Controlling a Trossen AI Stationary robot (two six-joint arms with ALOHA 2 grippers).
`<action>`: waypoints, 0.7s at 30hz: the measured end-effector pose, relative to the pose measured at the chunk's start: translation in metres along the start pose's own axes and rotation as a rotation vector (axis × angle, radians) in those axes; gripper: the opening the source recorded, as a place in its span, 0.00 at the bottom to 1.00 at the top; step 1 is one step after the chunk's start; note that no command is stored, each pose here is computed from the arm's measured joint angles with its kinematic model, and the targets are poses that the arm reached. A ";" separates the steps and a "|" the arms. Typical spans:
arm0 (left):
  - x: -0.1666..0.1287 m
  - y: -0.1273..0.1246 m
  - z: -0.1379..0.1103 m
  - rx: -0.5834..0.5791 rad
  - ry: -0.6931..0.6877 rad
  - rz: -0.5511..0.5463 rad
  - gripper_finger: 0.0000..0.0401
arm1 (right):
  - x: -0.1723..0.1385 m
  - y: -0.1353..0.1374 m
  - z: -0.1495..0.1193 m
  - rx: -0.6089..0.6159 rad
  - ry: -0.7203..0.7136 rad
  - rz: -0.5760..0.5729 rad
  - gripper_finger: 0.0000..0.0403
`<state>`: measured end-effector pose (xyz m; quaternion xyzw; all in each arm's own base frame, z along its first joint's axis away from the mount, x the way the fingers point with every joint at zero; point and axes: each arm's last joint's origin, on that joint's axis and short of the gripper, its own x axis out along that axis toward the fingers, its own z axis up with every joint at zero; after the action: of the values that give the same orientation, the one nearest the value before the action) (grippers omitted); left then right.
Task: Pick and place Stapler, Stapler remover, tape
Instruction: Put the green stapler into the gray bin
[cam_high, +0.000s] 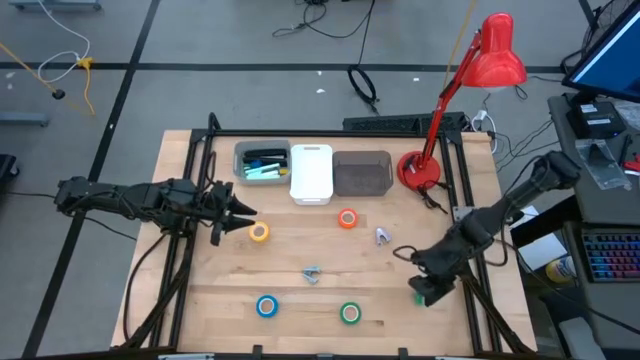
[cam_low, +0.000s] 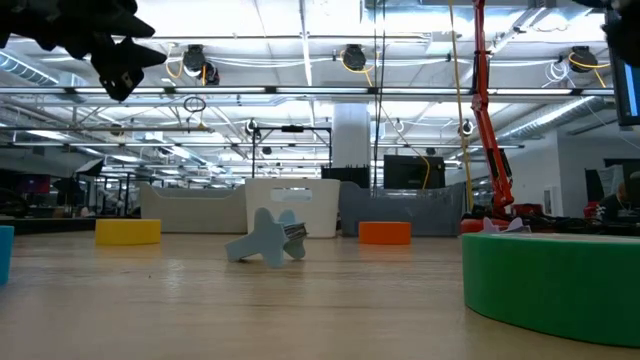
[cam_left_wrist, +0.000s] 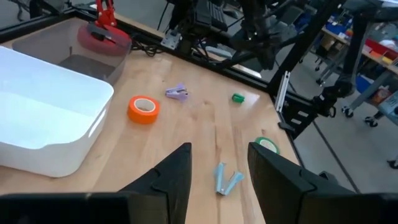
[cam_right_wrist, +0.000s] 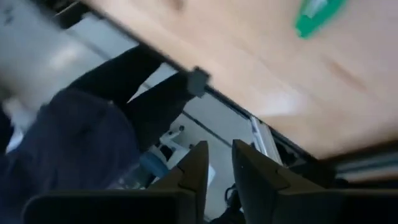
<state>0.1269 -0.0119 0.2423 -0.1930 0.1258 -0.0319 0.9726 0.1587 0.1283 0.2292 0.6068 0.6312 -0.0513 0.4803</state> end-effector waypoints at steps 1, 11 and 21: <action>0.000 0.000 0.000 0.001 0.002 0.001 0.40 | 0.003 -0.002 -0.001 0.046 -0.012 -0.019 0.15; 0.000 0.000 0.000 0.005 0.004 0.001 0.40 | 0.021 -0.011 -0.013 0.260 -0.218 -0.016 0.06; 0.000 0.000 -0.001 0.035 0.009 0.004 0.40 | 0.029 -0.020 -0.030 0.253 -0.273 0.012 0.09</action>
<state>0.1266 -0.0119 0.2414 -0.1757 0.1297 -0.0331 0.9753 0.1314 0.1632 0.2153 0.6536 0.5451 -0.2091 0.4815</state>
